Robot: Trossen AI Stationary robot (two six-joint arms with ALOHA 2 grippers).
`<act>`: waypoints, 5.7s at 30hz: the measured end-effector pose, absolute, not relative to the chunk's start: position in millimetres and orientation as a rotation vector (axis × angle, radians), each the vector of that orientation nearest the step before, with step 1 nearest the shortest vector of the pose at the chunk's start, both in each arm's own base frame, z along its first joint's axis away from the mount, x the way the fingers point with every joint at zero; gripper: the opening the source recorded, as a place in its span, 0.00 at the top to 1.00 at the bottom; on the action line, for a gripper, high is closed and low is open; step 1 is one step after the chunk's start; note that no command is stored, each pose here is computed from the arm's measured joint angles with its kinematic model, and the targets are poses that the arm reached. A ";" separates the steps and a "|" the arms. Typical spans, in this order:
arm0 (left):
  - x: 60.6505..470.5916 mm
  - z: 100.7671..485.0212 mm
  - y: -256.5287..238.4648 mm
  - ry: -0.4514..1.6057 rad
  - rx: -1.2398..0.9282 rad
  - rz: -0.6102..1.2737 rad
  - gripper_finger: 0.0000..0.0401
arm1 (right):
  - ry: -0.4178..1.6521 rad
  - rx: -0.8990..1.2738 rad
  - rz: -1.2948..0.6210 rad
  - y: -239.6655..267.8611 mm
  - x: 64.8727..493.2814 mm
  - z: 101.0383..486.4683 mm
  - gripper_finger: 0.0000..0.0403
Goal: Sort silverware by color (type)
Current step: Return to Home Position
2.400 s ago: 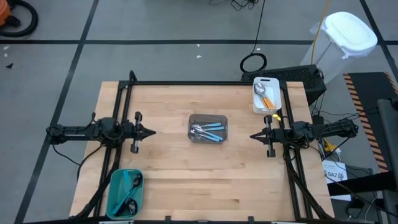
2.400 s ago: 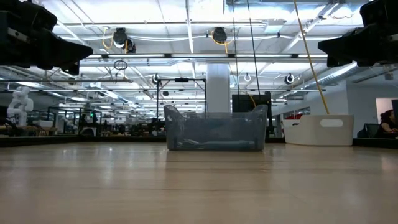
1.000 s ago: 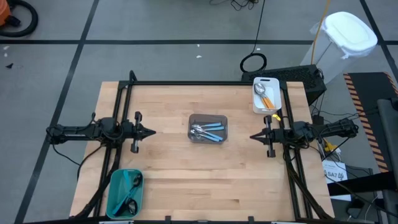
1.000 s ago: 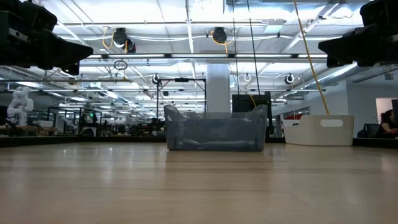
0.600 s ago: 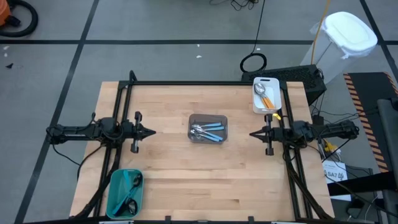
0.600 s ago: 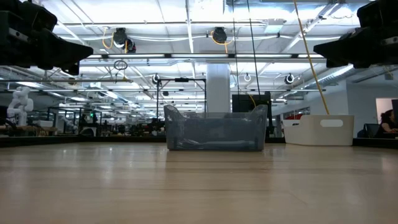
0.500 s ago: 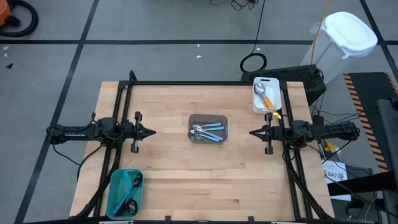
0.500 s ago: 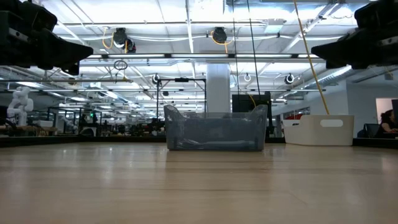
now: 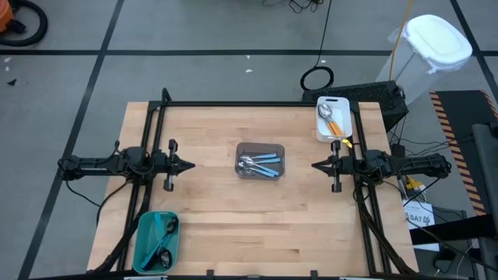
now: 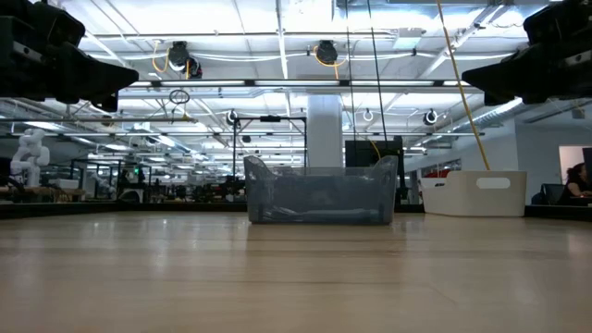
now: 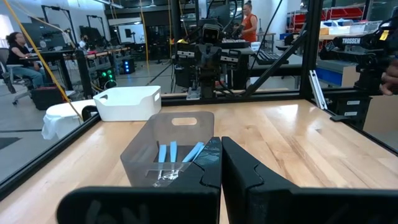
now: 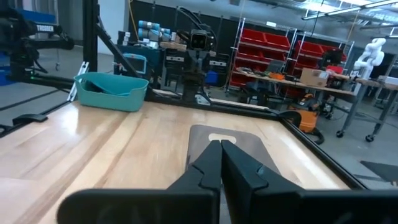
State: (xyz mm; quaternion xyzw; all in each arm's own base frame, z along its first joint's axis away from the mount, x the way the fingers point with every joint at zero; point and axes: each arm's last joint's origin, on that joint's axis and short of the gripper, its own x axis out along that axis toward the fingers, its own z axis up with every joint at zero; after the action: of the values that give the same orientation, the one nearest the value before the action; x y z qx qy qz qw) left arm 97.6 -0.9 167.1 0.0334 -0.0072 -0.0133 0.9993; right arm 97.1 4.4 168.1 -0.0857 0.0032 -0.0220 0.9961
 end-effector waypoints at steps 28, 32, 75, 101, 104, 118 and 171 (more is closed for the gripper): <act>97.6 167.1 -1.0 -0.014 0.067 -0.027 1.00 | -0.018 -0.166 -0.048 4.4 97.0 170.5 0.98; 97.6 167.1 -0.9 -0.014 0.067 -0.027 1.00 | -0.019 -0.166 -0.047 4.4 97.0 170.5 0.98; 97.6 167.1 -1.0 -0.014 0.067 -0.027 1.00 | -0.019 -0.166 -0.047 4.4 97.0 170.6 0.98; 97.6 167.1 -0.9 -0.014 0.067 -0.027 1.00 | -0.019 -0.166 -0.047 4.4 97.0 170.6 0.98; 97.6 167.1 -1.0 -0.014 0.067 -0.027 1.00 | -0.019 -0.166 -0.047 4.4 97.0 170.6 0.98; 97.6 167.1 -0.9 -0.014 0.067 -0.027 1.00 | -0.019 -0.166 -0.047 4.4 97.0 170.6 0.98; 97.6 167.1 -1.0 -0.014 0.067 -0.027 1.00 | -0.019 -0.166 -0.047 4.4 97.0 170.6 0.98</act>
State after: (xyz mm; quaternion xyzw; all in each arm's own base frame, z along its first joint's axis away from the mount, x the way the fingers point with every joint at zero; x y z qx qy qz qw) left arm 97.6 -1.0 167.1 0.0333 -0.0071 -0.0134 0.9993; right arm 97.0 4.4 170.6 -0.0831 -0.0096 -0.0234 0.9962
